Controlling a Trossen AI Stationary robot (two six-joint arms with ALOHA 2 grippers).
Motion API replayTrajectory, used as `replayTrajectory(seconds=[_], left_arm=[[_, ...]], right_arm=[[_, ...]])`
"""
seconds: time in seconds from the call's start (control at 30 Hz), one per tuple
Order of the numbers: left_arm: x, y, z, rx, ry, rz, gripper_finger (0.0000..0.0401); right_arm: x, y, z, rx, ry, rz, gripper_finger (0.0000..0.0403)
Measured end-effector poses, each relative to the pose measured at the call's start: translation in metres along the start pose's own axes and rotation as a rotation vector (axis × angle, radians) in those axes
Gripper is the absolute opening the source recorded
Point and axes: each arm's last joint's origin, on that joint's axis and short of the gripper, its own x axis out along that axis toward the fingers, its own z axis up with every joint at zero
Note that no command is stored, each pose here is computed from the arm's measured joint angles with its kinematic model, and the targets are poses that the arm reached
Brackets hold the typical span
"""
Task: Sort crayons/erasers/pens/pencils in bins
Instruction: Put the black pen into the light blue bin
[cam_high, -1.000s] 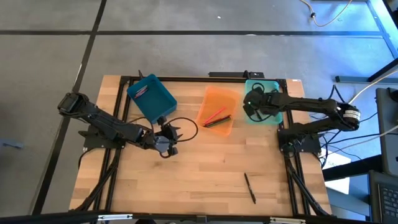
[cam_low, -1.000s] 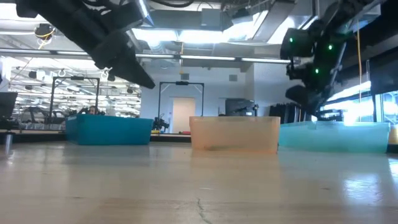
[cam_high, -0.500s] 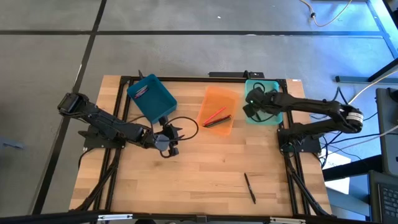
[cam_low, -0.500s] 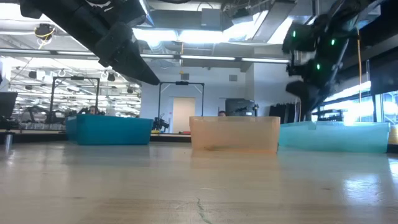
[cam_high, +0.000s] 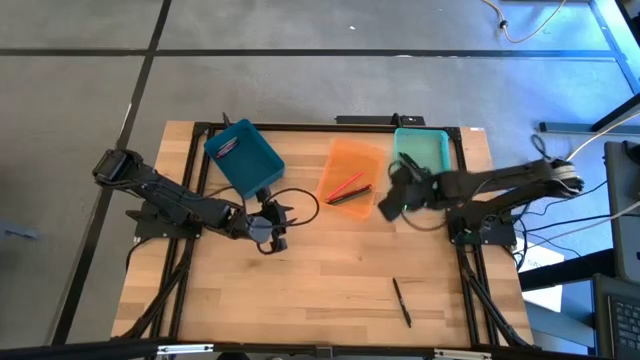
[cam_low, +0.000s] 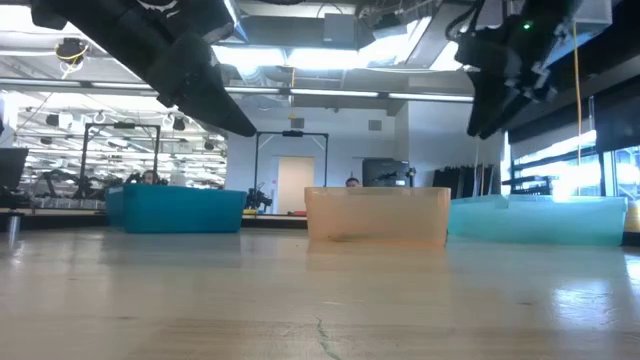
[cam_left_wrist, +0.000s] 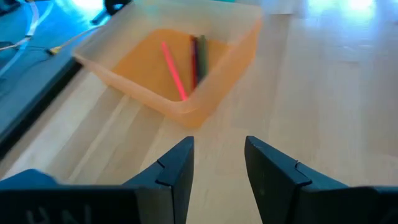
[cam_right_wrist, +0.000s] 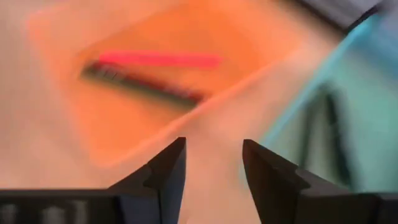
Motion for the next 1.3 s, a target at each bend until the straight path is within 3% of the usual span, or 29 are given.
replayTrajectory(seconds=[0.2, 0.43, 0.67, 0.97, 1.1, 1.2, 1.3], left_arm=[[-0.009, -0.013, -0.003, 0.035, 0.001, -0.085, 0.0135], [-0.009, -0.013, -0.003, 0.075, -0.004, -0.079, 0.0135], [-0.005, -0.008, -0.002, 0.064, -0.002, -0.058, 0.0135], [-0.005, -0.008, -0.002, 0.078, -0.003, -0.058, 0.0135], [-0.005, -0.007, -0.001, 0.089, -0.003, -0.055, 0.0135], [-0.005, -0.008, -0.002, 0.091, -0.001, -0.057, 0.0135], [-0.005, -0.008, -0.002, 0.090, -0.001, -0.057, 0.0135]], right_arm=[[0.006, 0.050, -0.056, 0.005, 0.277, 0.075, 0.0126], [-0.004, 0.080, -0.117, 0.098, 0.604, 0.072, 0.0119], [-0.010, 0.099, -0.155, 0.109, 0.598, 0.099, 0.0152], [-0.008, 0.110, -0.165, 0.223, 0.601, 0.122, 0.0229], [0.002, 0.114, -0.176, 0.168, 0.662, 0.079, 0.0232], [0.006, 0.125, -0.181, 0.144, 0.725, 0.149, 0.0226], [0.010, 0.127, -0.184, 0.134, 0.721, 0.146, 0.0216]])
